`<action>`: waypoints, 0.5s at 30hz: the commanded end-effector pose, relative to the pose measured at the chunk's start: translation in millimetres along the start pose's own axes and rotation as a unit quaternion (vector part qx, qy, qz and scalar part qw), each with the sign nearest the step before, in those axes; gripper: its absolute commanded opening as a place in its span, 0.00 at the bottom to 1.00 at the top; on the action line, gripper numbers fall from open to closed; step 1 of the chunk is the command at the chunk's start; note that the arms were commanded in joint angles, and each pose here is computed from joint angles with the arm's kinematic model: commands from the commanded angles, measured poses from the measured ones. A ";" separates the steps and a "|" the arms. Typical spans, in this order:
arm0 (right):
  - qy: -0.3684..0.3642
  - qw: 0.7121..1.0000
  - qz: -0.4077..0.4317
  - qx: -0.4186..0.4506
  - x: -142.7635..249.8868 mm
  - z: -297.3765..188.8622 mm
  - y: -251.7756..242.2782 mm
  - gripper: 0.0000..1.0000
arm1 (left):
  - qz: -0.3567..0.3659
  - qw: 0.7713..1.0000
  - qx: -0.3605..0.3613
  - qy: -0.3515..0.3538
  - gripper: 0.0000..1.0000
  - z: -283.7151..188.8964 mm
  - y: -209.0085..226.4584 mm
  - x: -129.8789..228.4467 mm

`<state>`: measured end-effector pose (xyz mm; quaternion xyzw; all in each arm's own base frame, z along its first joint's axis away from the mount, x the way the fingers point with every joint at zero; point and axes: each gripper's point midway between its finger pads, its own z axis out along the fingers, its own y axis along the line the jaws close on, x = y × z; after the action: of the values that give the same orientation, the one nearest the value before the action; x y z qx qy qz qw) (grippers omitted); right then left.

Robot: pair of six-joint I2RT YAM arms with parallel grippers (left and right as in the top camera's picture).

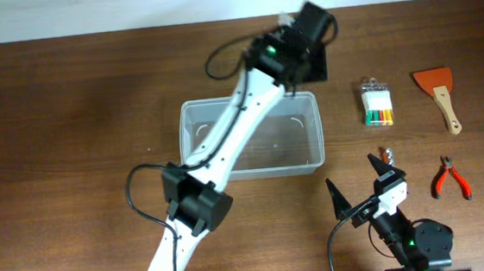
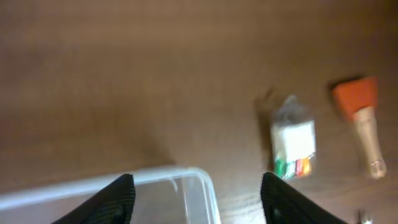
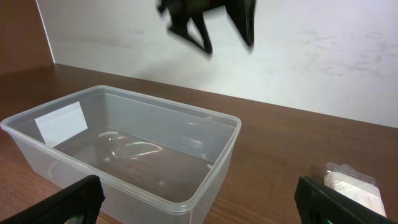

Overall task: Pack container
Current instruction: 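Release the container rim and lift the left arm back to the left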

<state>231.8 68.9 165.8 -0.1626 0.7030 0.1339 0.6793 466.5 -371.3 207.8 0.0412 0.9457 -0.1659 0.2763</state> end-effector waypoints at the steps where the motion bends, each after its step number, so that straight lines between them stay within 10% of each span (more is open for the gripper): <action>1: 0.001 1.000 0.005 -0.013 2.1 0.0 4.9 0.99 | 0.020 0.997 -0.002 -0.072 0.69 -52.3 16.5 -47.4; 15: 0.002 1.000 0.010 -0.015 2.1 0.0 5.5 0.99 | -0.106 0.974 -0.174 -0.102 0.84 -167.5 210.1 -86.7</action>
<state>231.8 69.0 165.9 -0.1625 0.7029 0.1343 0.6794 492.7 -158.5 309.9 -0.0959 0.9329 -0.0568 0.3425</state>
